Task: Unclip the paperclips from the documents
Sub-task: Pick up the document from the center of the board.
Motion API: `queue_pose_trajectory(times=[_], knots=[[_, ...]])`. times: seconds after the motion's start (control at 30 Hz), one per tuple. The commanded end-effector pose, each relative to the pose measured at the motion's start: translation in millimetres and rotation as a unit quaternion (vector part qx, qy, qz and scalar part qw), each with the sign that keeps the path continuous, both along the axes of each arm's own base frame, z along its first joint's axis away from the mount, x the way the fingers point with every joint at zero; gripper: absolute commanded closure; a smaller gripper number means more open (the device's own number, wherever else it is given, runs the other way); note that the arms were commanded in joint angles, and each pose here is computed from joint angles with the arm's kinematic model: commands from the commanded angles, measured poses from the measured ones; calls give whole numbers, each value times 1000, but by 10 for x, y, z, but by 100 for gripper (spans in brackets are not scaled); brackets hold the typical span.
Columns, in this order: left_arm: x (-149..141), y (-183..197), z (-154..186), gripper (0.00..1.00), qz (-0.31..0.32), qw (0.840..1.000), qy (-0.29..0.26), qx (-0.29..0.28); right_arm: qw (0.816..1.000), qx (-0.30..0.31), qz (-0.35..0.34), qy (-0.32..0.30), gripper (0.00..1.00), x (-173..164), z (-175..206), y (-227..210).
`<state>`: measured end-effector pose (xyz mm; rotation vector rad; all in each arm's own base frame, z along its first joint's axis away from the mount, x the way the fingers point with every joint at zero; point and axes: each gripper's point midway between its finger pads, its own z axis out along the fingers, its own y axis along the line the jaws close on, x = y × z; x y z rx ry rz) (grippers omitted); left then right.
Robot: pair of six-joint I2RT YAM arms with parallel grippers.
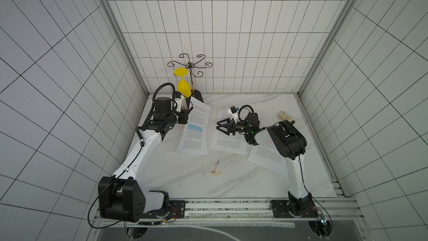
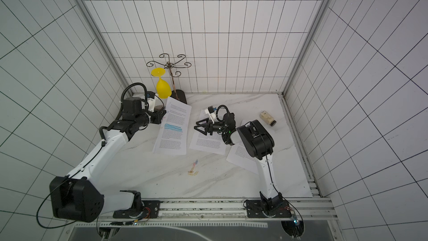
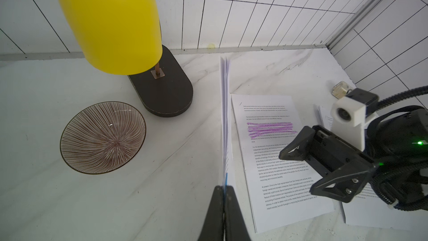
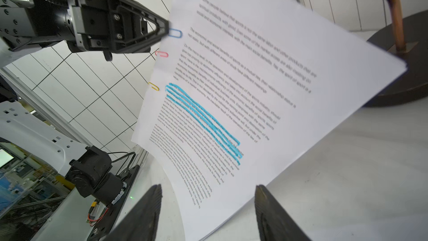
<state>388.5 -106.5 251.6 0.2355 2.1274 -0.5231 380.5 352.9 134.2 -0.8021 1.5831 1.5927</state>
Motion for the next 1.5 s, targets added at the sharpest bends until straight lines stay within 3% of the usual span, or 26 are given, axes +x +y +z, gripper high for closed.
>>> queue_pose_trajectory(times=[0.0,0.6,1.47], knots=[[-31,-62,131,100,-16,999,-28,-6,995,49,23,-86,33,133,477,56],[-82,-278,105,100,-51,998,-21,-27,994,74,25,-73,18,278,269,266],[-230,-431,158,100,-75,996,-17,-54,992,102,10,-70,16,442,213,305]])
